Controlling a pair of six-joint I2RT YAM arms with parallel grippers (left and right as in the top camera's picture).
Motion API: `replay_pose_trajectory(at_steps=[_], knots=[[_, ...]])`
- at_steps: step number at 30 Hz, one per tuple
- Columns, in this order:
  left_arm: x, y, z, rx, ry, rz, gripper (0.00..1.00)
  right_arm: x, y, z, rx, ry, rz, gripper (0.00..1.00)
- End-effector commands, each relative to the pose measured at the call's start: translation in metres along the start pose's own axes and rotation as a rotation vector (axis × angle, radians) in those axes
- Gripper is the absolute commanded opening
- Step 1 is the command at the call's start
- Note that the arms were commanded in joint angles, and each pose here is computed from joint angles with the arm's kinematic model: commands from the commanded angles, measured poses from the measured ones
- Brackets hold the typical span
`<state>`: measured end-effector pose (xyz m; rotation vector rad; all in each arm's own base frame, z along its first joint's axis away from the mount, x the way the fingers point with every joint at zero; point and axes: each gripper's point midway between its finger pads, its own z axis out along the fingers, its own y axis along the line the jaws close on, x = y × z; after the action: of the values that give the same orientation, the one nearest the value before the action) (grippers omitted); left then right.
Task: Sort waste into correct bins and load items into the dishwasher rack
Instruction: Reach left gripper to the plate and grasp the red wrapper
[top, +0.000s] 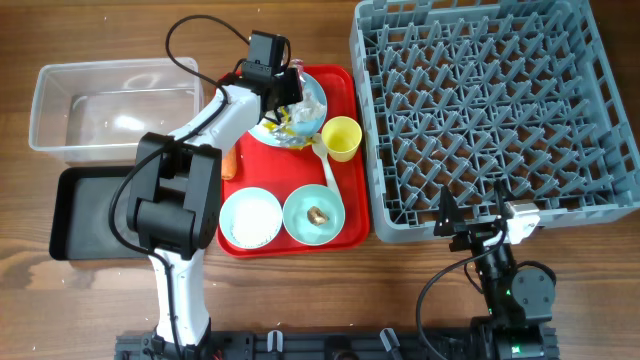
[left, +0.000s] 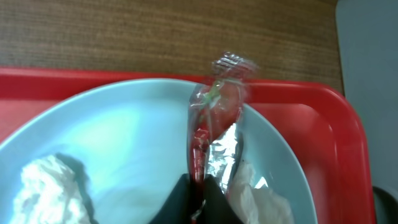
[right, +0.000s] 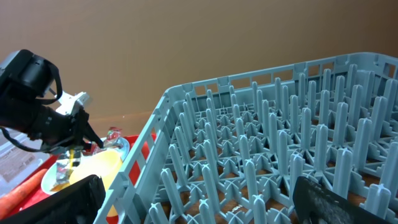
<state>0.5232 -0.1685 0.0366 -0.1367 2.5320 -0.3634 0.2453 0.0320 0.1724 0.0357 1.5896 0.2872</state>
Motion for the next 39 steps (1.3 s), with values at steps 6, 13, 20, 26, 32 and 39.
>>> replay_pose_trajectory(at_steps=[6,13,20,26,32,39], knots=[[-0.069,-0.010,-0.082,-0.022,-0.223,0.002,0.04,-0.002,0.000,0.000,0.005,-0.010,0.006,1.00],[-0.089,0.032,-0.151,-0.112,-0.261,-0.070,0.04,-0.002,0.000,0.000,0.005,-0.010,0.006,1.00],[-0.084,0.023,-0.173,0.102,-0.182,-0.107,0.04,-0.002,0.000,0.000,0.005,-0.010,0.006,1.00],[-0.057,0.015,-0.131,0.088,-0.078,-0.137,0.04,-0.002,0.000,0.000,0.005,-0.010,0.006,1.00],[-0.017,0.001,-0.067,0.079,0.043,-0.101,0.12,-0.002,0.000,0.000,0.005,-0.010,0.006,1.00],[-0.006,0.007,-0.035,0.057,0.055,-0.096,0.22,-0.002,0.000,0.000,0.005,-0.010,0.006,1.00]])
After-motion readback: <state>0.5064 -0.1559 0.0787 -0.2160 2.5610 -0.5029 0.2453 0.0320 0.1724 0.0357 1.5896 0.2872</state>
